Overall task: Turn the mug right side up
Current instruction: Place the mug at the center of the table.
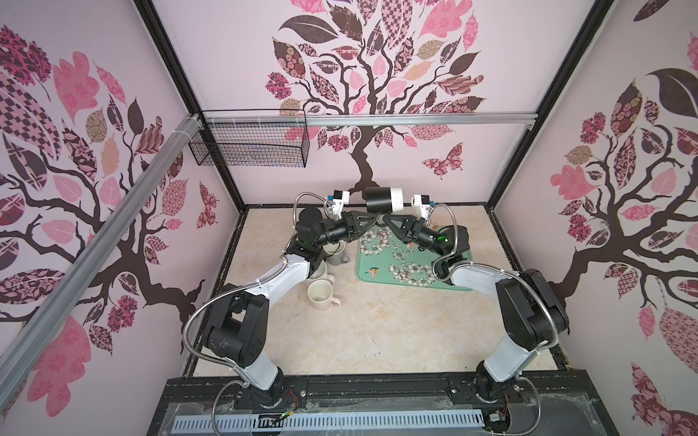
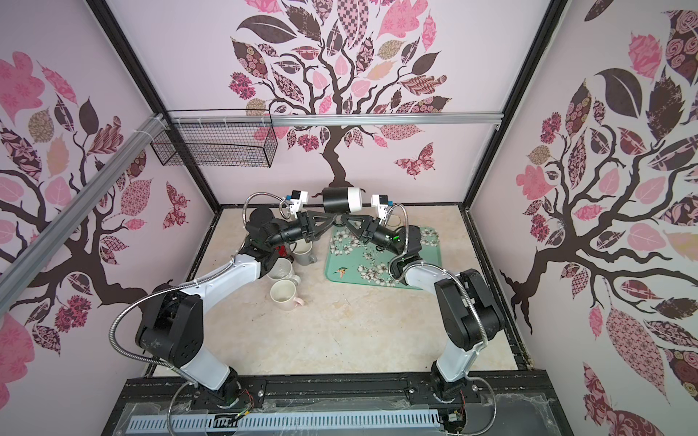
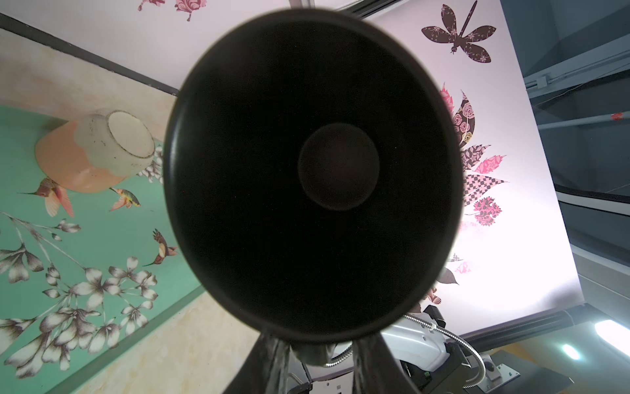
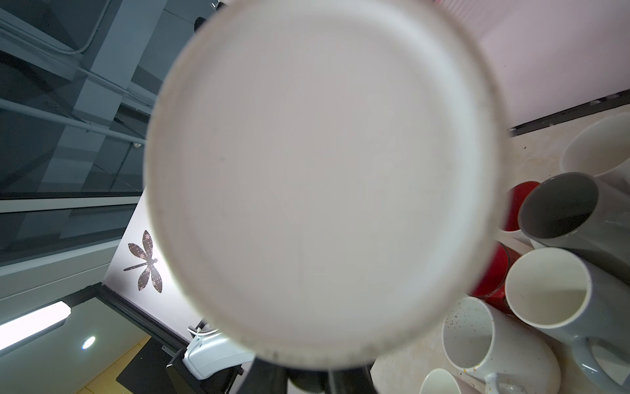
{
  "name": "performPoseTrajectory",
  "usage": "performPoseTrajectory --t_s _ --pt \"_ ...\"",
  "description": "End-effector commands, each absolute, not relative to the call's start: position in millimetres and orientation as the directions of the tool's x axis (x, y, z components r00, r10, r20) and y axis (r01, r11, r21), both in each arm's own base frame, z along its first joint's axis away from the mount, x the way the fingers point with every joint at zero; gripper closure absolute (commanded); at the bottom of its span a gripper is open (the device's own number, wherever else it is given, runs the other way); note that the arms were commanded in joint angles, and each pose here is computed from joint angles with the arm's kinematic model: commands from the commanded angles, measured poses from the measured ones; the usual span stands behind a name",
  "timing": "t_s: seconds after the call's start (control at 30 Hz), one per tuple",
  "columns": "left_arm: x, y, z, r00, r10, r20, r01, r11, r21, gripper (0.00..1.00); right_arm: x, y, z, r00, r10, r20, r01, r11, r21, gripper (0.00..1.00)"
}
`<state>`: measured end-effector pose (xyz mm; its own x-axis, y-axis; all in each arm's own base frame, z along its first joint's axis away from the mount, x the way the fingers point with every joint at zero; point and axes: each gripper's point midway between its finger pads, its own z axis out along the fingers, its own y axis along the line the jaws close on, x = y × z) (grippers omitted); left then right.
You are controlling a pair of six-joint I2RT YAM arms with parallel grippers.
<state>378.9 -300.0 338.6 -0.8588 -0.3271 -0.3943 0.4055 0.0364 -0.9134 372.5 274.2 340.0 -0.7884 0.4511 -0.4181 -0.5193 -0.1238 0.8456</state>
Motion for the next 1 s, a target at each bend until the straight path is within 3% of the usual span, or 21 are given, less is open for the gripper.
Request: performPoseTrajectory --t_s 0.0,0.17,0.37,0.4,0.5,0.6,0.7,0.8,0.97 --pt "374.3 -306.6 371.5 -0.819 -0.307 -0.485 0.511 -0.007 -0.859 0.68 365.2 282.9 353.5 -0.764 0.439 -0.472 -0.58 -0.147 0.801 1.0" --pt "377.2 -312.0 358.1 -0.818 -0.273 -0.506 0.511 0.056 -0.858 0.69 367.0 286.1 348.2 -0.773 0.431 -0.467 -0.565 -0.132 0.814 1.0" --pt "378.7 -309.0 358.5 -0.803 -0.294 -0.519 0.53 0.048 -0.847 1.0 371.6 288.4 337.2 -0.783 0.421 -0.457 -0.543 -0.105 0.833 1.0" --pt "378.6 -307.1 359.6 -0.797 -0.298 -0.525 0.536 0.051 -0.843 1.0 372.8 288.2 333.1 -0.785 0.421 -0.455 -0.535 -0.09 0.84 0.98" --pt "381.3 -300.3 355.3 -0.786 -0.32 -0.53 0.536 0.075 -0.841 1.0 376.2 288.2 316.3 -0.786 0.411 -0.461 -0.51 -0.01 0.86 0.84" --pt "381.4 -296.3 343.0 -0.786 -0.315 -0.532 0.522 0.122 -0.844 1.0 379.8 285.9 297.5 -0.782 0.401 -0.478 -0.48 0.102 0.871 0.59" --pt "380.7 -293.4 319.7 -0.793 -0.291 -0.535 0.497 0.2 -0.844 1.0 383.2 280.9 279.1 -0.773 0.384 -0.505 -0.452 0.226 0.863 0.46" --pt "380.1 -287.8 292.7 -0.806 -0.272 -0.526 0.455 0.283 -0.844 1.0 386.9 273.5 255.5 -0.777 0.355 -0.52 -0.4 0.359 0.843 0.39" --pt "376.8 -275.3 241.8 -0.839 -0.244 -0.487 0.355 0.433 -0.828 1.0 385.8 256.2 217.5 -0.776 0.311 -0.549 -0.332 0.539 0.774 0.37"
